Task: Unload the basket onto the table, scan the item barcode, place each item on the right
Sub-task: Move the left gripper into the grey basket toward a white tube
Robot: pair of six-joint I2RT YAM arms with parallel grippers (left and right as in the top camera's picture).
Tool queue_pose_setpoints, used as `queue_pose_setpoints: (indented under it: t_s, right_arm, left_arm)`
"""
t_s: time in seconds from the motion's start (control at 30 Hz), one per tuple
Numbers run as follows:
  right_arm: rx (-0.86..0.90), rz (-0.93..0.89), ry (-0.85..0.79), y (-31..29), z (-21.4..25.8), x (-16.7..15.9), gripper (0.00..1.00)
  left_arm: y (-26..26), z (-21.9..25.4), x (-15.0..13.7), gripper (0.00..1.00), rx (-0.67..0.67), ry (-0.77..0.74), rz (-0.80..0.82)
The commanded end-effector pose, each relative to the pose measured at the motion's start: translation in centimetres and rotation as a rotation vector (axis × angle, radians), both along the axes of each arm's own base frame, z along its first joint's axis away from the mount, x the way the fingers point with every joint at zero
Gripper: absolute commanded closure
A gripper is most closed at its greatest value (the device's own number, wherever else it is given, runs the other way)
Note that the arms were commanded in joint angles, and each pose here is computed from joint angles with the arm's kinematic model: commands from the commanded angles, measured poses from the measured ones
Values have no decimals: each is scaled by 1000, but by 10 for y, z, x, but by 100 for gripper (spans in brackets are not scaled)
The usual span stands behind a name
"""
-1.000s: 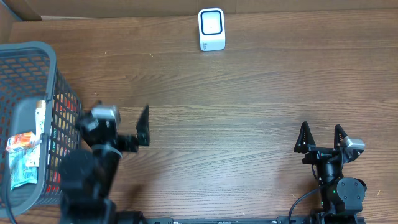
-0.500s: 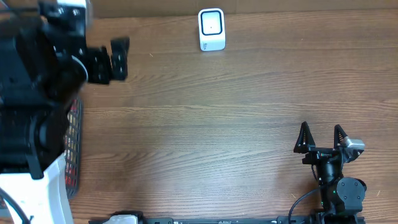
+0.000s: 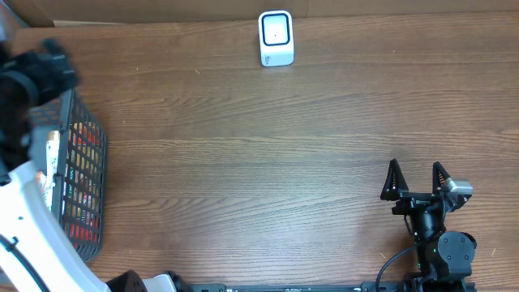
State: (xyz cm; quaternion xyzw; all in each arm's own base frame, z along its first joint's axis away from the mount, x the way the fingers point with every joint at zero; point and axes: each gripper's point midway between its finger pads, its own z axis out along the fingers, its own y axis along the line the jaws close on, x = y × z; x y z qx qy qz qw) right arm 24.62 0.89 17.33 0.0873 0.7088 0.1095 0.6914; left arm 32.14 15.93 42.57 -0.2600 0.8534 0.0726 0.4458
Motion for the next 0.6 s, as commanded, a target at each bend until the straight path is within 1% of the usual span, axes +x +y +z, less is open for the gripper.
queue_pose_setpoints:
  t_s: [0.0, 0.03, 0.1, 0.2, 0.27, 0.33, 0.43, 0.57]
  right_arm:
    - [3, 8, 1, 2, -3, 0, 0]
    - [3, 8, 1, 2, -3, 0, 0]
    - [3, 8, 1, 2, -3, 0, 0]
    - [3, 8, 1, 2, -3, 0, 0]
    - [3, 8, 1, 2, -3, 0, 0]
    - [3, 8, 1, 2, -3, 0, 0]
    - [3, 8, 1, 2, -3, 0, 0]
    - [3, 8, 1, 2, -3, 0, 0]
  left_arm:
    - [43, 1, -27, 4, -42, -22, 160]
    - [52, -1, -30, 7, -39, -17, 182]
    - [69, -9, -36, 8, -45, -9, 229]
    - [89, -32, -38, 8, -45, 45, 250]
    - [101, -55, -38, 7, -52, 100, 252]
    - [113, -76, -38, 5, -56, 143, 253]
    - [126, -107, -38, 3, -69, 209, 201]
    - [141, -153, -42, 4, -106, 308, 146]
